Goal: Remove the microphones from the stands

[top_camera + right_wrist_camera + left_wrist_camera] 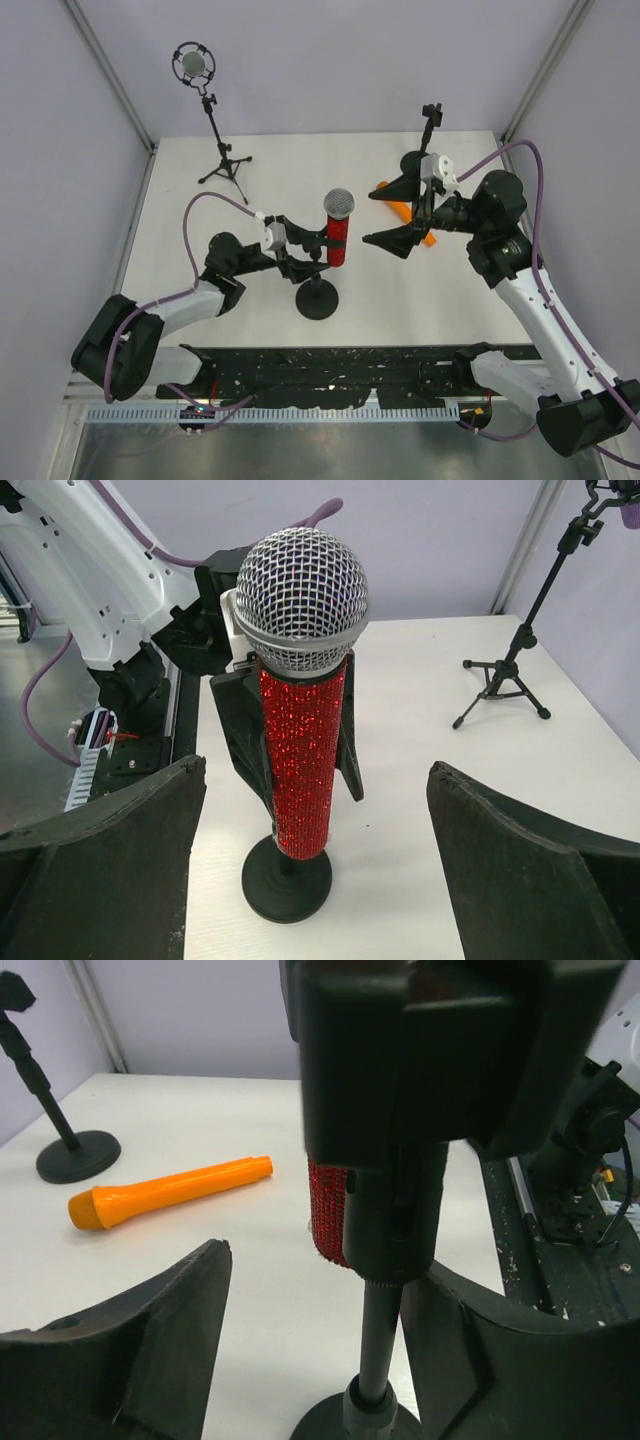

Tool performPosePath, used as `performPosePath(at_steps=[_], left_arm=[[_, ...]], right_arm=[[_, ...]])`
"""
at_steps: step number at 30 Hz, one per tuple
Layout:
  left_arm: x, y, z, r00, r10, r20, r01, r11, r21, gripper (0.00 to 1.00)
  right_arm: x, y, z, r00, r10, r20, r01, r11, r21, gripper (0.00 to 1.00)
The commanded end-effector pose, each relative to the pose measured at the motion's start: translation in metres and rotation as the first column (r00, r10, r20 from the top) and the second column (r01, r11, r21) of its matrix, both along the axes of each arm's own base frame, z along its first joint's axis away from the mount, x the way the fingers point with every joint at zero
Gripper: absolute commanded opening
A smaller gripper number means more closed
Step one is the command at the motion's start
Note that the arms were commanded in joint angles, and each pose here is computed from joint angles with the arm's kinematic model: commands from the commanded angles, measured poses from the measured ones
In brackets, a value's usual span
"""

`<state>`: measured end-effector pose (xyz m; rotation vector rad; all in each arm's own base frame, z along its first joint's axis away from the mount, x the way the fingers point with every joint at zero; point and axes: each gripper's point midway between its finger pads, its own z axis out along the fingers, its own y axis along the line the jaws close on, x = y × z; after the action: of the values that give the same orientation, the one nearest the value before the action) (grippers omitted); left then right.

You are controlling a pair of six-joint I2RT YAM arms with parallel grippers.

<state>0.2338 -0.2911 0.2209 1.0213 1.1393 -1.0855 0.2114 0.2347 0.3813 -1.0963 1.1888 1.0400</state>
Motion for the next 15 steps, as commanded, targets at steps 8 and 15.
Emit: performPosePath(at_steps=[8,15], left_arm=[[-0.019,0.012,0.03,0.99,-0.048,0.133,0.044,0.999,0.027,0.87],[-0.032,0.026,0.054,0.989,-0.092,0.12,0.087,0.995,0.049,0.99]], right_arm=[[0.003,0.019,0.015,0.998,0.059,-0.007,-0.059,0.998,0.006,0.95],[0.006,0.038,0.014,0.993,0.114,-0.042,-0.116,0.992,-0.042,0.95]])
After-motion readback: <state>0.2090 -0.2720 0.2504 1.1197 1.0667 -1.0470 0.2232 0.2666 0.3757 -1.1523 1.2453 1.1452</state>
